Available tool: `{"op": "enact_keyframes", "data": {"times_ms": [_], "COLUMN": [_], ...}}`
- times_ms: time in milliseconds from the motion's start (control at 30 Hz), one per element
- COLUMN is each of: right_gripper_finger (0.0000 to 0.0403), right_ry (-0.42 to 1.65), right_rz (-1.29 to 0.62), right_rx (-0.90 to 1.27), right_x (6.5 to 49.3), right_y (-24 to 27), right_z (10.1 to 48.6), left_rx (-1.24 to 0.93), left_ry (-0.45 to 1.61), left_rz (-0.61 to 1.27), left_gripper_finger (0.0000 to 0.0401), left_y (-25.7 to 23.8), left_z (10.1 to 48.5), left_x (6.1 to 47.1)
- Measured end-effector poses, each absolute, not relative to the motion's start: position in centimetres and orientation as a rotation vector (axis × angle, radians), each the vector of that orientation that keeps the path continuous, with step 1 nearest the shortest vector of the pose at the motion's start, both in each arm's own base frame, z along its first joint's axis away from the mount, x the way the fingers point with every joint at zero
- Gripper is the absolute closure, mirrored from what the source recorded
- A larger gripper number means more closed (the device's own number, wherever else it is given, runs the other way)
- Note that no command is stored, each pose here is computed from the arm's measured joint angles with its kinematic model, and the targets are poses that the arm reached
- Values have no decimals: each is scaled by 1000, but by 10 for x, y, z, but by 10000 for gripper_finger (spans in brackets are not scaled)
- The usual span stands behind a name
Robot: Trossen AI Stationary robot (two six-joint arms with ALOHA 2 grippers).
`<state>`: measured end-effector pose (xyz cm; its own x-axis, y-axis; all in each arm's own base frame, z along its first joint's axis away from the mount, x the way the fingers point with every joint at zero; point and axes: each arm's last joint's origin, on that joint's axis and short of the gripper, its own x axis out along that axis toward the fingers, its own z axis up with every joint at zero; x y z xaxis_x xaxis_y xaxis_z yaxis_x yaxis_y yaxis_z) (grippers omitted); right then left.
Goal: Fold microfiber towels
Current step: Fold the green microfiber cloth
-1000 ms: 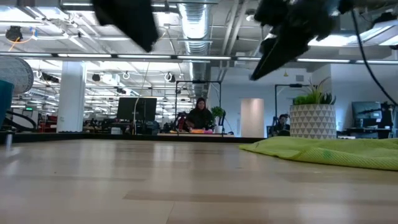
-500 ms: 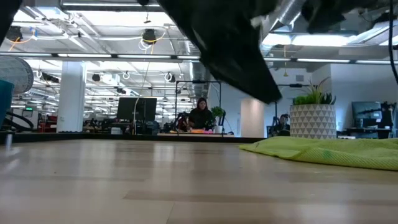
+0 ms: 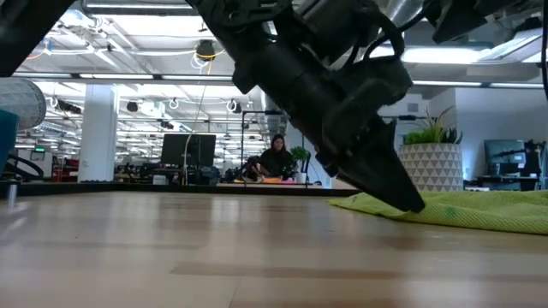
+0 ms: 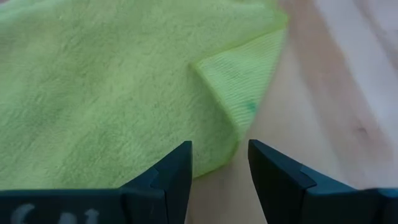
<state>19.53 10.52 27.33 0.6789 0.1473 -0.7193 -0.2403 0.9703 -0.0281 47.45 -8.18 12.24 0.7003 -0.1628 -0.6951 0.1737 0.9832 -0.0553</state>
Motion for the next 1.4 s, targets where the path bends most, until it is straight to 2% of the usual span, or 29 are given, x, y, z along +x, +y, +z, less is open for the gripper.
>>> {"op": "enact_keyframes", "data": {"times_ms": [200, 467, 833, 967, 1133, 1400], "right_gripper_finger": [154, 154, 154, 154, 154, 154], "right_ry": [804, 802, 806, 810, 817, 834], "right_rz": [217, 217, 216, 215, 214, 213], "right_rx": [-127, -126, -127, -128, -131, -139], "right_x": [195, 195, 195, 194, 194, 193], "right_y": [105, 105, 105, 105, 104, 104], "right_z": [273, 273, 273, 272, 272, 271], "left_rx": [3, -36, -106, -144, -153, -139], "left_ry": [746, 701, 703, 711, 748, 790], "left_rz": [-193, -213, -196, -186, -215, -182], "left_gripper_finger": [253, 253, 257, 296, 384, 399], "left_y": [-82, -84, -84, -84, -86, -82], "left_z": [125, 103, 100, 102, 113, 159], "left_x": [476, 484, 485, 485, 479, 464]}}
